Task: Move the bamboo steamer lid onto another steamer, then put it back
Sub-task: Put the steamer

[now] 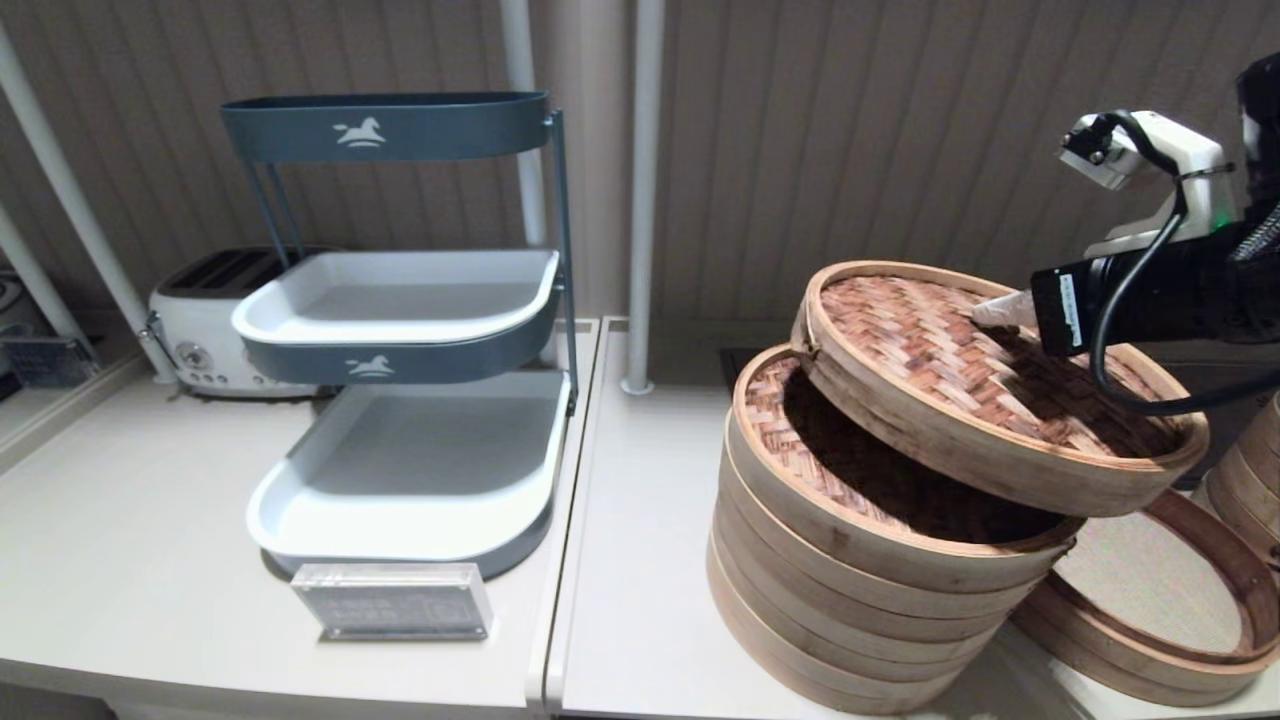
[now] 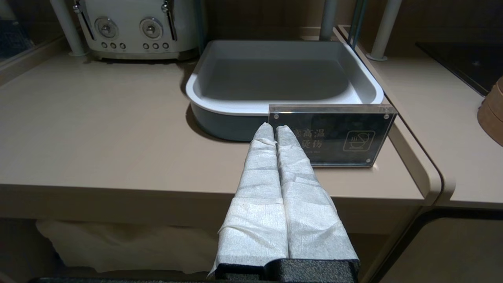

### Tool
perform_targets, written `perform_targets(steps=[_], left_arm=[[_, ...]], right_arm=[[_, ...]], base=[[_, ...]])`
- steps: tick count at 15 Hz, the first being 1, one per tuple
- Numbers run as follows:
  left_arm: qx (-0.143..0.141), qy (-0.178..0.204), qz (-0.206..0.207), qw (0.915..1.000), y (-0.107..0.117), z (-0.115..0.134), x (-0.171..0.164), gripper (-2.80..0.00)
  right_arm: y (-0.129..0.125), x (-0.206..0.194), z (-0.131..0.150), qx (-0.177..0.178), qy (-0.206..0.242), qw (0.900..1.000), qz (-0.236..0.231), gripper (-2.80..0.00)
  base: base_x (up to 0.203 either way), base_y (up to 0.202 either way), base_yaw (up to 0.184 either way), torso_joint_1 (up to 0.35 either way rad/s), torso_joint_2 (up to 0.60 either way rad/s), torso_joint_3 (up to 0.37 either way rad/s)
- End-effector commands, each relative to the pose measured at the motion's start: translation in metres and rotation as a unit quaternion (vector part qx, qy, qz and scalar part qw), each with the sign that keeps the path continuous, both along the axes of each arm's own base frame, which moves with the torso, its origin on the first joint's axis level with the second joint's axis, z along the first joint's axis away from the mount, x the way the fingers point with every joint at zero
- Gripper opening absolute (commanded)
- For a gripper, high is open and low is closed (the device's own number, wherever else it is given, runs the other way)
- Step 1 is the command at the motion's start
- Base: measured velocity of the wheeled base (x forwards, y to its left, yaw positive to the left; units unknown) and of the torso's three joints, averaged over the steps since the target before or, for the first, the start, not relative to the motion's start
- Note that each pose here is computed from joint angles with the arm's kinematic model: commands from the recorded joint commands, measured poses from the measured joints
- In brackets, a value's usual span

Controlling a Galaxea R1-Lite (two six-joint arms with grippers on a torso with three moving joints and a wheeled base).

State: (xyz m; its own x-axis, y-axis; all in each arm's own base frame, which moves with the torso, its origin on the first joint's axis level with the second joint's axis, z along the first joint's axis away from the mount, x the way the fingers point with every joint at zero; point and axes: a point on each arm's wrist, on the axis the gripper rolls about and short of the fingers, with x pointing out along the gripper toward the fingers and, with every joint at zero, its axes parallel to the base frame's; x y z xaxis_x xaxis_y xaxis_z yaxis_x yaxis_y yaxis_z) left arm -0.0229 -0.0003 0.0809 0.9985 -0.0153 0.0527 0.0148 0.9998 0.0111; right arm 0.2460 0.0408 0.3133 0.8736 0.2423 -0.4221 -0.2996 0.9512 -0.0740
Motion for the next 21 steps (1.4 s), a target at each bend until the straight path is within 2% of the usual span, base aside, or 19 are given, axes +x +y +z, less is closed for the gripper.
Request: perform_targets(steps=[1, 5, 10, 17, 21], left_arm=[[0.000, 0.013, 0.000, 0.9999, 0.000, -0.008, 0.002, -2.80], [0.000, 0.013, 0.000, 0.9999, 0.000, -0.008, 0.002, -2.80], [0.000, 0.013, 0.000, 0.9999, 0.000, -0.008, 0.002, -2.80], [0.000, 0.013, 0.000, 0.9999, 0.000, -0.008, 0.002, -2.80], [0.000, 0.013, 0.000, 0.9999, 0.000, -0.008, 0.002, -2.80]], right_arm=[[-0.011, -0.004, 0.005, -0.005, -0.011, 1.000, -0.018, -2.80], [-0.034, -0.011, 0.012, -0.024, -0.027, 0.998, -0.055, -2.80], [-0.067, -0.016, 0.010, -0.039, -0.025, 0.993, -0.110, -2.80], [-0.124, -0.026, 0.006, -0.026, -0.021, 0.987, -0.160, -2.80], [-0.148, -0.027, -0.009, -0.017, 0.000, 0.984, -0.176, -2.80]], base=[[0.000, 0.000, 0.000, 0.000, 0.00, 0.000], [0.000, 0.000, 0.000, 0.000, 0.00, 0.000], [0.000, 0.000, 0.000, 0.000, 0.00, 0.000], [0.000, 0.000, 0.000, 0.000, 0.00, 0.000], [0.000, 0.000, 0.000, 0.000, 0.00, 0.000]])
